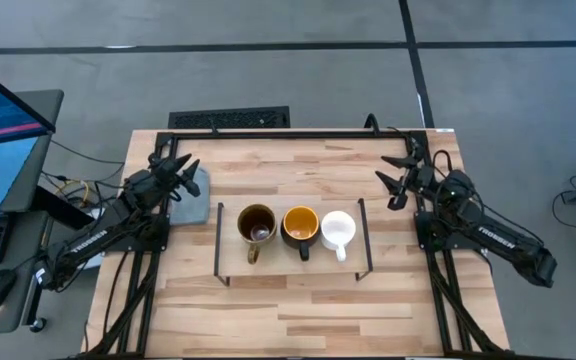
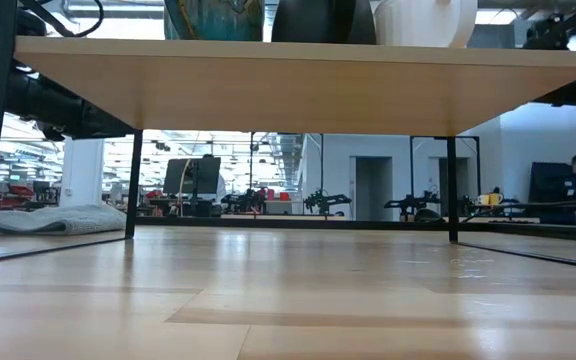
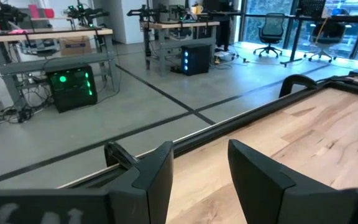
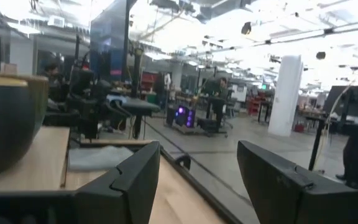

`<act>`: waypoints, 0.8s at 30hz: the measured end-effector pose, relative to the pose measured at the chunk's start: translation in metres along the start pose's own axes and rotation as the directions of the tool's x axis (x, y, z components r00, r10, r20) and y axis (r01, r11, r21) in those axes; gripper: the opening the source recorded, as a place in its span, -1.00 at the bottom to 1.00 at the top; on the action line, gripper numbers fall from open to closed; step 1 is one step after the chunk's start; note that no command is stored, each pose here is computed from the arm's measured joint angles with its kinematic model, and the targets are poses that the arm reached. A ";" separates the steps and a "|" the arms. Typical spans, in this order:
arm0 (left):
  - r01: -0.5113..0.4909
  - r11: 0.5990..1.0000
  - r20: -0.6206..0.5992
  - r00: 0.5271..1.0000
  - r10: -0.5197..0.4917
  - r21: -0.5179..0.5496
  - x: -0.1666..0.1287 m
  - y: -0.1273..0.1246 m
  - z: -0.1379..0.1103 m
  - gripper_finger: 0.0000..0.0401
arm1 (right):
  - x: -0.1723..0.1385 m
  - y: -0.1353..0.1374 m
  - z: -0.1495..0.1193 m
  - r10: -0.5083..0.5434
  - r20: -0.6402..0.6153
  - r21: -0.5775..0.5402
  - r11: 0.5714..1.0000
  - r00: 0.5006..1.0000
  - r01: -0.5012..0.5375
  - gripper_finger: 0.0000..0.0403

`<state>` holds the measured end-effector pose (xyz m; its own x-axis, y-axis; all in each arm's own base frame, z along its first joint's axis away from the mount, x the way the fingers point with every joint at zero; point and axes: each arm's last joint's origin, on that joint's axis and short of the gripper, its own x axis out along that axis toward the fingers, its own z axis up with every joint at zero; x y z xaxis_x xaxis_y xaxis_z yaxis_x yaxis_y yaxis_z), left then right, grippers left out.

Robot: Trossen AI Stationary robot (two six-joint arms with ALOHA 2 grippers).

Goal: Stack small to large cups/mugs on shelf
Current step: Return To Home Position

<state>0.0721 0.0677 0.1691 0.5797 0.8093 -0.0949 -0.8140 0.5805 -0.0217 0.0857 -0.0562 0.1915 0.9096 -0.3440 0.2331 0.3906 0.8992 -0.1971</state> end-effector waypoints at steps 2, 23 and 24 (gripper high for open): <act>0.000 1.000 0.000 1.000 0.000 0.001 0.000 0.000 0.000 -0.27 | -0.003 0.001 -0.001 0.002 -0.017 0.006 1.000 1.000 -0.002 0.19; 0.065 0.998 -0.080 0.995 -0.063 0.019 0.005 -0.003 -0.006 -0.27 | -0.009 0.003 -0.006 0.000 -0.056 0.043 0.999 0.998 0.002 0.19; 0.070 0.997 -0.090 0.994 -0.068 0.020 0.005 -0.003 -0.007 -0.27 | -0.009 0.003 -0.006 0.000 -0.056 0.043 0.999 0.998 0.002 0.19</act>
<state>0.0776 0.0694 0.1615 0.6278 0.7568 -0.1821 -0.7707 0.6372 -0.0087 0.0796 -0.0517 0.1830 0.9162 -0.3584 0.1793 0.3861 0.9092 -0.1558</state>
